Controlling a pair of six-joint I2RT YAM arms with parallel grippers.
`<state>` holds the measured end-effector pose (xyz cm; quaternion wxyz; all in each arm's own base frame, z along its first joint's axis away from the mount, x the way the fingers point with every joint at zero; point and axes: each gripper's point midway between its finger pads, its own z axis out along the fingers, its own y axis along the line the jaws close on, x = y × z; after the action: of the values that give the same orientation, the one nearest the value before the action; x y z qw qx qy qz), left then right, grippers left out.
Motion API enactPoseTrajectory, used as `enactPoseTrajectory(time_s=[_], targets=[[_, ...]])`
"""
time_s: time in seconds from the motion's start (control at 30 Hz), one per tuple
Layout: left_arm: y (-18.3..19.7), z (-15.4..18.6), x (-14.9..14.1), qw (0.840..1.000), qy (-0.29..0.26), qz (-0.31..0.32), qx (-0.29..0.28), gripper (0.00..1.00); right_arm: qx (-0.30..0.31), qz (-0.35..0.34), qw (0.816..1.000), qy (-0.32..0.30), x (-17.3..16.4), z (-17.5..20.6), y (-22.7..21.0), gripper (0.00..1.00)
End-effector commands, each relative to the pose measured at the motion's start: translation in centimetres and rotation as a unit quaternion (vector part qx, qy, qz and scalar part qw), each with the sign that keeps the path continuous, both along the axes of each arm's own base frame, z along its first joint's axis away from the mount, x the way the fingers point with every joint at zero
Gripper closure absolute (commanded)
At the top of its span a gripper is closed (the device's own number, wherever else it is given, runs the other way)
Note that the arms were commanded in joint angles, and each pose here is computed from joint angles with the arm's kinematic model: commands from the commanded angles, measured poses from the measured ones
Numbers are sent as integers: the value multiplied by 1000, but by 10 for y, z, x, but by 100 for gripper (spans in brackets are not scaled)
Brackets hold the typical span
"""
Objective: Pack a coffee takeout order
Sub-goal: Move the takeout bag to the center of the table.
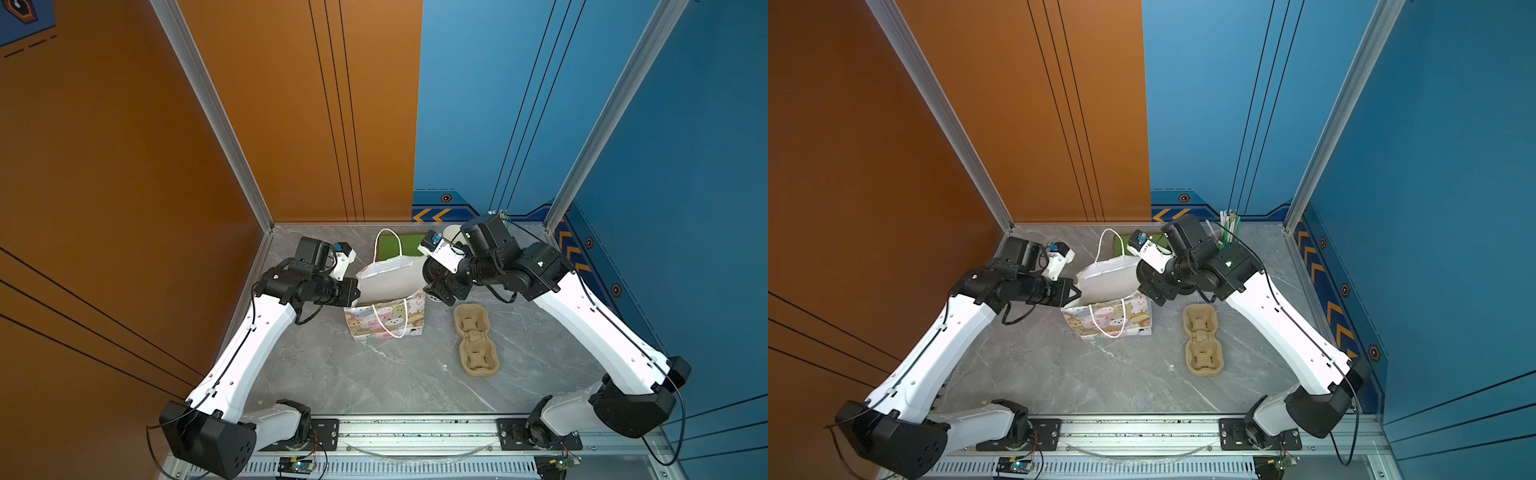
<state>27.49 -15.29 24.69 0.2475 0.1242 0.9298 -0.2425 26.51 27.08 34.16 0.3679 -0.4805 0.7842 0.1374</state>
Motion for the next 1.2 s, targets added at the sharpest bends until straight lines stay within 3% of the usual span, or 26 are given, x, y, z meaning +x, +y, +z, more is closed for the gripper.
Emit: enactPoseTrajectory(time_s=[0.0,0.27,0.7,1.17], targets=[[-11,10,1,1000,-14,-26,-10,100,4,1,1000,-15,-9,19,-6,9],[-9,7,4,1000,-13,-18,2,100,-2,-3,1000,-15,-8,19,-10,10],[-13,15,4,1000,-21,-18,0,100,50,34,998,-15,-11,49,13,11],[-15,19,6,1000,-26,-16,-4,100,22,94,995,35,-17,9,67,13]])
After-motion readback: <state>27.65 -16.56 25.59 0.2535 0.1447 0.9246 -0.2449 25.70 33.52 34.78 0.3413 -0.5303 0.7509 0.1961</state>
